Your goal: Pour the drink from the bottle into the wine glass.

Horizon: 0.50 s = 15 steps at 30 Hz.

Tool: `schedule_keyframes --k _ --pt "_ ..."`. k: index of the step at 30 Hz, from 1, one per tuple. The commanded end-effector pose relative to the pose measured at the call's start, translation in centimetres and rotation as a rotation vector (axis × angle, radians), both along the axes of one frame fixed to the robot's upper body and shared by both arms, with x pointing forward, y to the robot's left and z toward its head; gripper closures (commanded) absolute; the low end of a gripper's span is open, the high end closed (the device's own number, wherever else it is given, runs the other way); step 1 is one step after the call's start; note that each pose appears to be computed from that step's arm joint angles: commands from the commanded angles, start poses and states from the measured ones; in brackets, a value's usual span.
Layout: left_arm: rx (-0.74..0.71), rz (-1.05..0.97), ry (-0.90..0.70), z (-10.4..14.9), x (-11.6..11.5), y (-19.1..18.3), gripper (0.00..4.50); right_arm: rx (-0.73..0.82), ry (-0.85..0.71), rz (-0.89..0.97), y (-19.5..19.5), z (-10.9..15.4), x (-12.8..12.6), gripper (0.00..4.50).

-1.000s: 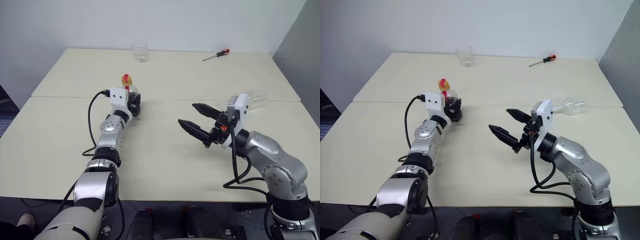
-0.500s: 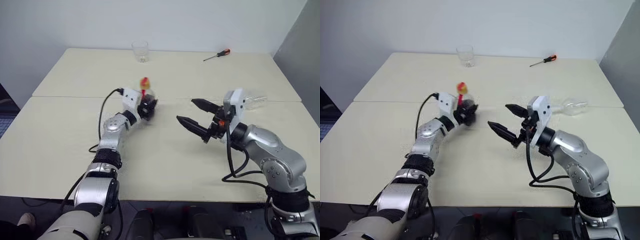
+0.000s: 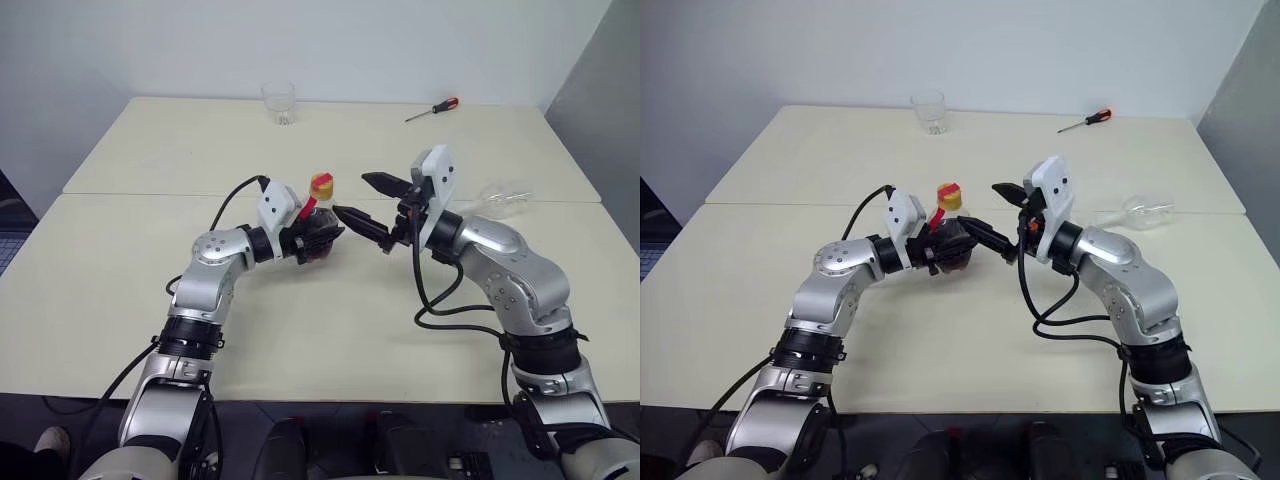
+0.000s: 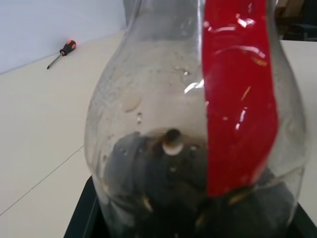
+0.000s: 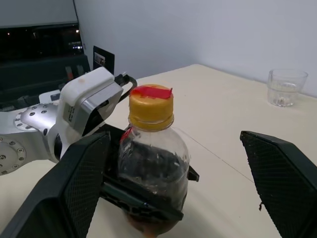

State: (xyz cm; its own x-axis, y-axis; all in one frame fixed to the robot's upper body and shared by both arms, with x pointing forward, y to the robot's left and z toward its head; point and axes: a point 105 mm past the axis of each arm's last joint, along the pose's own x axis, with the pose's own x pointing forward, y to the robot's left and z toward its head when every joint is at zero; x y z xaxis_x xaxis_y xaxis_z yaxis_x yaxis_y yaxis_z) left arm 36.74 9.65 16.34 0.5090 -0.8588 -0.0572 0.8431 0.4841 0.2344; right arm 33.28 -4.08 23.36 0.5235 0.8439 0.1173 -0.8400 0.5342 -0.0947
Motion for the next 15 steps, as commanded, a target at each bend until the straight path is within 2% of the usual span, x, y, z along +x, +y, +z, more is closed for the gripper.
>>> schedule_keyframes --k 1,14,15 --pt "-0.016 -0.052 -0.059 1.8 -0.8 -0.5 2.53 0.047 -0.017 0.006 0.2 1.8 0.1 0.00" --pt "-0.010 -0.102 -0.056 1.8 -1.0 -1.6 2.53 0.111 0.047 0.094 2.3 3.1 -0.8 0.00" --pt "-0.011 -0.104 -0.057 1.8 -0.9 -1.6 2.53 0.112 0.047 0.099 2.4 3.1 -0.8 0.18"
